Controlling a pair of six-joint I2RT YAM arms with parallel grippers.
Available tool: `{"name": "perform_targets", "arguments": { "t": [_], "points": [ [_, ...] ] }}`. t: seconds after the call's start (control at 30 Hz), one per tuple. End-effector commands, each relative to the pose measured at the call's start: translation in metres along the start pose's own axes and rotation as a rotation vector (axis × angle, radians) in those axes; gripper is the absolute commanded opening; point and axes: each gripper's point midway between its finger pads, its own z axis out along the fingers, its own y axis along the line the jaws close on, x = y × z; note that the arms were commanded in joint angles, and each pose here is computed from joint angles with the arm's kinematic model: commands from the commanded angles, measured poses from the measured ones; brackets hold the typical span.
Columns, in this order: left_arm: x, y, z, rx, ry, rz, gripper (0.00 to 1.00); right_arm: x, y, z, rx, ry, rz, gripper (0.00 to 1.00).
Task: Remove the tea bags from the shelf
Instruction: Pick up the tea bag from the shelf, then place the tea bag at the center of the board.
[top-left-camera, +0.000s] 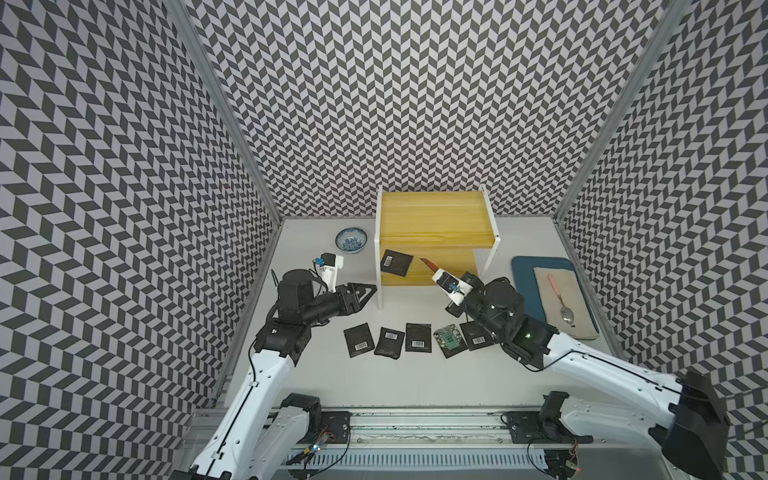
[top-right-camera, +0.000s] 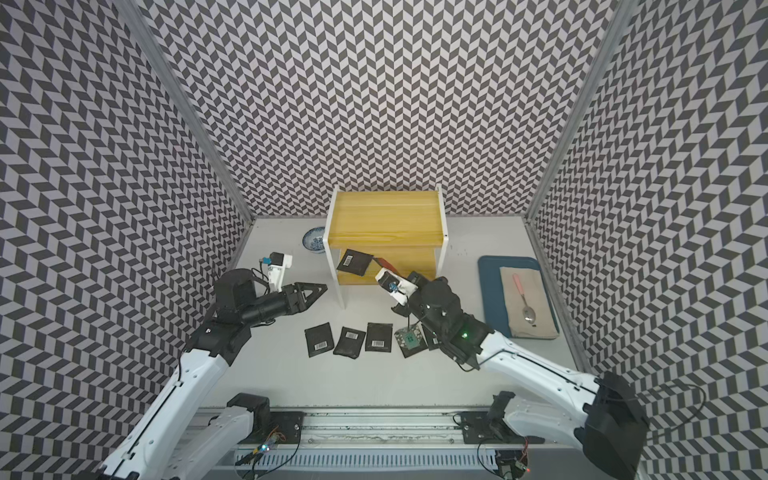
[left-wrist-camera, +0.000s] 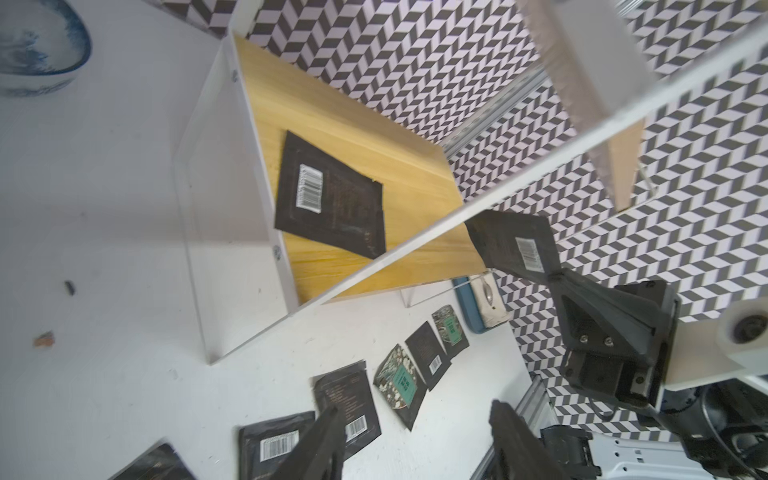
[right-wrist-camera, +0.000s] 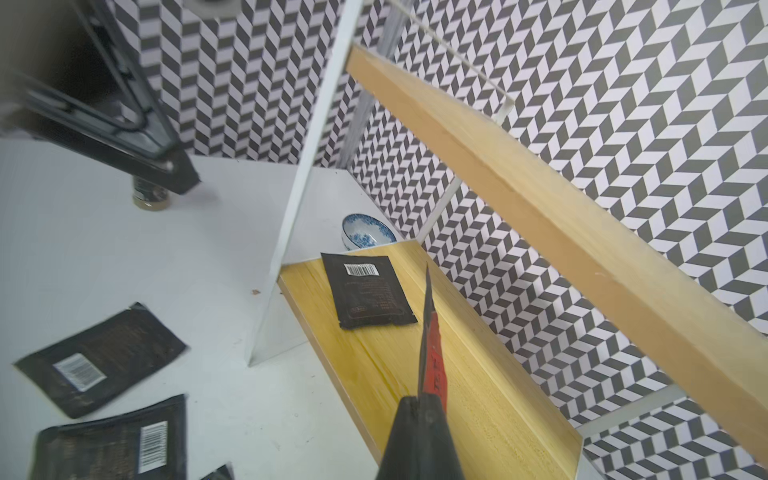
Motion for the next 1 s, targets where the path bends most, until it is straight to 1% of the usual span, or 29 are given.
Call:
{"name": "perform_targets", "arguments": {
  "t": [0.0, 0.1, 0.23, 0.37, 0.53, 0.6, 0.8, 0.97],
  "points": [
    [0.0, -0.021, -0.004, 0.11, -0.001, 0.037, 0.6, -0.01, 0.019, -0.021, -0.104, -0.05, 0.084, 0.0],
    [0.004, -0.03, -0.008, 0.149, 0.011, 0.069, 0.61, -0.019, 0.028, -0.034, -0.171, -0.056, 0.141, 0.0],
    [0.014, -0.044, -0.011, 0.244, 0.033, 0.109, 0.62, -0.036, 0.044, -0.051, -0.317, -0.075, 0.216, 0.0],
    [0.02, -0.054, -0.014, 0.305, 0.049, 0.141, 0.63, -0.058, 0.056, -0.067, -0.445, -0.106, 0.286, 0.0],
    [0.026, -0.075, -0.019, 0.368, 0.067, 0.249, 0.65, -0.089, 0.067, -0.085, -0.598, -0.173, 0.403, 0.0],
    [0.027, -0.081, -0.019, 0.377, 0.066, 0.278, 0.66, -0.097, 0.069, -0.087, -0.642, -0.183, 0.444, 0.0],
    [0.029, -0.103, -0.026, 0.446, 0.03, 0.345, 0.68, -0.113, 0.078, -0.095, -0.769, -0.204, 0.499, 0.0],
    [0.031, -0.118, -0.032, 0.498, 0.017, 0.384, 0.68, -0.115, 0.079, -0.093, -0.833, -0.193, 0.55, 0.0]
  ]
}}
